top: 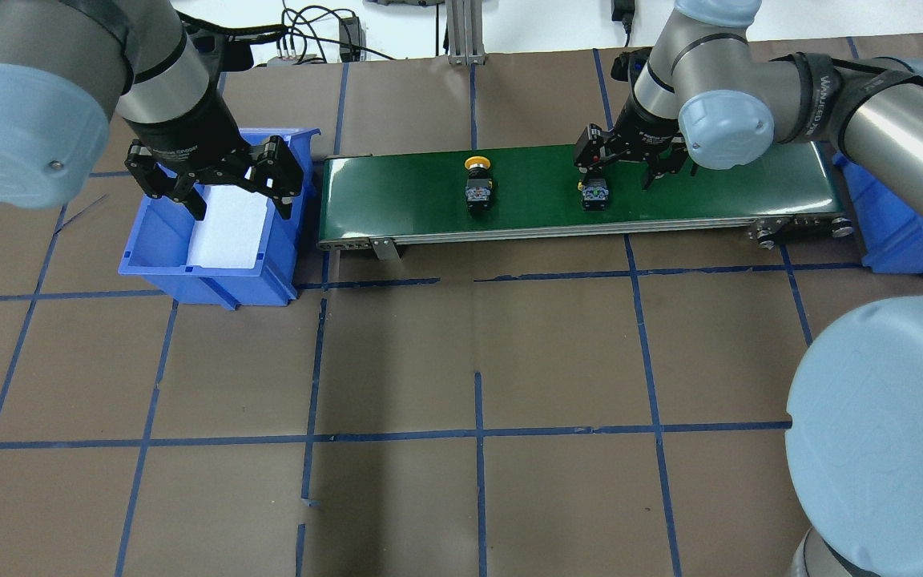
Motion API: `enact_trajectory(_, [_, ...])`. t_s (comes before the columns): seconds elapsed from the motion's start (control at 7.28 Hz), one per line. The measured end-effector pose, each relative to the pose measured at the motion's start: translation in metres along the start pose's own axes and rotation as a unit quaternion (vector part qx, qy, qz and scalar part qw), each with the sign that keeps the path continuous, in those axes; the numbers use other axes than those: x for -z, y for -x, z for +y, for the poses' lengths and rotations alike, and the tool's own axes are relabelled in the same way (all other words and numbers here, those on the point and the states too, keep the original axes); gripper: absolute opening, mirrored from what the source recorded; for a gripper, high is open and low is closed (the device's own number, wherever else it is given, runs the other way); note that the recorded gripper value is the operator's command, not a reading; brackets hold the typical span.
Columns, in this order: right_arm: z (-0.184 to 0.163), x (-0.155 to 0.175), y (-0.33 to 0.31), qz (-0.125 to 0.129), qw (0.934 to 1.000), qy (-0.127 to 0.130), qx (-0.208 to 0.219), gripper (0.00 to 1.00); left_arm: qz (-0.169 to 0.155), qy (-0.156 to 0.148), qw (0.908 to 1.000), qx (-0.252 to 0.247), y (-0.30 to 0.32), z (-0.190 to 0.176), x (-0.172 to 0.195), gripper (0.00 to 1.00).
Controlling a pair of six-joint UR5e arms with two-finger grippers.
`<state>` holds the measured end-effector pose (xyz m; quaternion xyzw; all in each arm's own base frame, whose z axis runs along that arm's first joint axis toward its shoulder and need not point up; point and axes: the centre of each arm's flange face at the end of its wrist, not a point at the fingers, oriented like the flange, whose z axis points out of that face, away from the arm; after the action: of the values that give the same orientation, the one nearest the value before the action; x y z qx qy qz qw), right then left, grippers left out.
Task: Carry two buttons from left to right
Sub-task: 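Grasp the red button on the belt with the right gripper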
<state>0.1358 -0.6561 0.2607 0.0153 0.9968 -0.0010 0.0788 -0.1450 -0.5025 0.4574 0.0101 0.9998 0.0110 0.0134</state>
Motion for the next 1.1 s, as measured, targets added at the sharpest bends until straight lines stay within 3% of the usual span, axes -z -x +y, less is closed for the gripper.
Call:
enact_trajectory(0.55, [0.002,-0.009,-0.001,0.002,1.0,0.008,0.0,0.96,0.001,-0.001,1.0,0.0,-0.001,0.0,0.0,1.0])
enact_trajectory(0.69, [0.003,-0.01,-0.002,0.003,1.0,0.009,-0.001,0.87,0.002,-0.001,1.0,0.0,-0.001,0.0,0.0,1.0])
enact_trajectory(0.96, [0.003,-0.012,-0.004,0.004,0.9999,0.011,-0.002,0.55,0.002,-0.001,1.0,0.0,-0.001,0.0,0.0,1.0])
enact_trajectory(1.1, [0.004,-0.013,-0.004,0.004,0.9999,0.016,-0.003,0.45,0.001,-0.001,1.0,0.0,-0.001,0.0,0.0,1.0])
